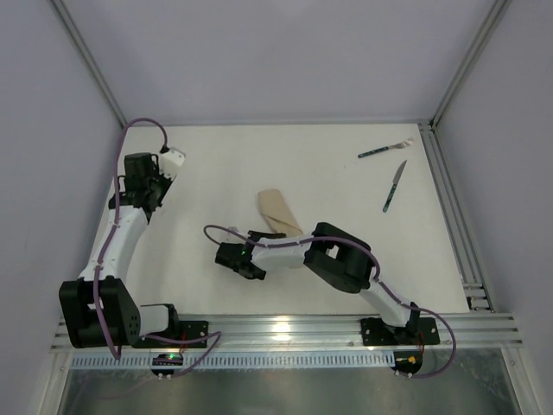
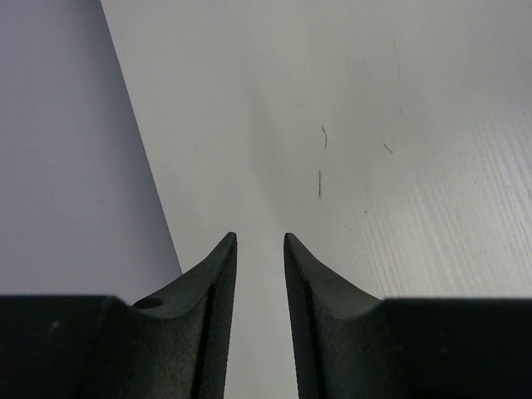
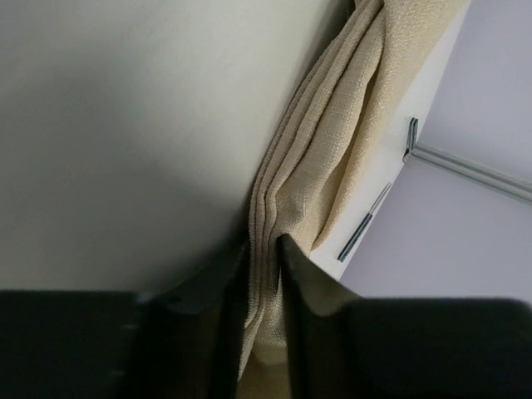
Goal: Fold the napkin into a case and place the utensils inside
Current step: Turn over the smaller rectangle-folded napkin at the center of the board, then smooth out the smaller rectangle-folded napkin at the center of the board, then pick up the knife from the corner of the board.
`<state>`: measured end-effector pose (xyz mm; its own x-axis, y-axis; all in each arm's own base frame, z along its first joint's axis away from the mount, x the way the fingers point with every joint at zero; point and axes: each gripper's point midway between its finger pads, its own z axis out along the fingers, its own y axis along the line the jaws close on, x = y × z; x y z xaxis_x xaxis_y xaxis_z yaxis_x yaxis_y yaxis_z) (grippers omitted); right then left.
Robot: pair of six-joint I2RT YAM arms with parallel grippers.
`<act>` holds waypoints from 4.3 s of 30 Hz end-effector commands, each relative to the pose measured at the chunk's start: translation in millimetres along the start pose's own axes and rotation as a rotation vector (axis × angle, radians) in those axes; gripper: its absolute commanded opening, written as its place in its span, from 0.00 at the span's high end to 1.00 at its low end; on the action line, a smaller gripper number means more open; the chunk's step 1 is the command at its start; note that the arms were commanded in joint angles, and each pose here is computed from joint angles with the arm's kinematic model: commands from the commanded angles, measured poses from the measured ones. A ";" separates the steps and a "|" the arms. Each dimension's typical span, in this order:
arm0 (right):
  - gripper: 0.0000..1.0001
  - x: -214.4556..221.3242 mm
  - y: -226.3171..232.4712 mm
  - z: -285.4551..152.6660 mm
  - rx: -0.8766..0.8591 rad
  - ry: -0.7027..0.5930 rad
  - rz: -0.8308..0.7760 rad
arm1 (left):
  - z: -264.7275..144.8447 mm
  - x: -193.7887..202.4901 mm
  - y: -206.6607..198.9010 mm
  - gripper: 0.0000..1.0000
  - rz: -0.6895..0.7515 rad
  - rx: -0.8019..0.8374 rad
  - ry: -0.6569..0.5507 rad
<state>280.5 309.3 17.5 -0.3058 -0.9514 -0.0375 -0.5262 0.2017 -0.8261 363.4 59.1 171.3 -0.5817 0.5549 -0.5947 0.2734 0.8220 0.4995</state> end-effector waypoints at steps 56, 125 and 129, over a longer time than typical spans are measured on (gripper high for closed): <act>0.96 48.9 11.3 -17.8 -0.654 -0.192 0.941 | 70.3 -144.4 -296.4 0.41 -0.066 0.847 -0.059; 0.01 63.4 -265.3 -93.6 -0.252 -0.682 1.305 | -27.8 -139.0 -160.9 0.27 -0.043 0.427 -0.141; 0.01 83.8 -293.8 -64.2 -0.156 -0.596 1.390 | -58.0 -132.6 -119.4 0.16 -0.106 0.371 -0.197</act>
<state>333.2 199.2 260.8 -0.3514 -0.0519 -0.9348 -0.2889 0.9558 0.0555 375.3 -150.0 197.2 -0.4949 0.4779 -0.7257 0.5536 0.8171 0.1606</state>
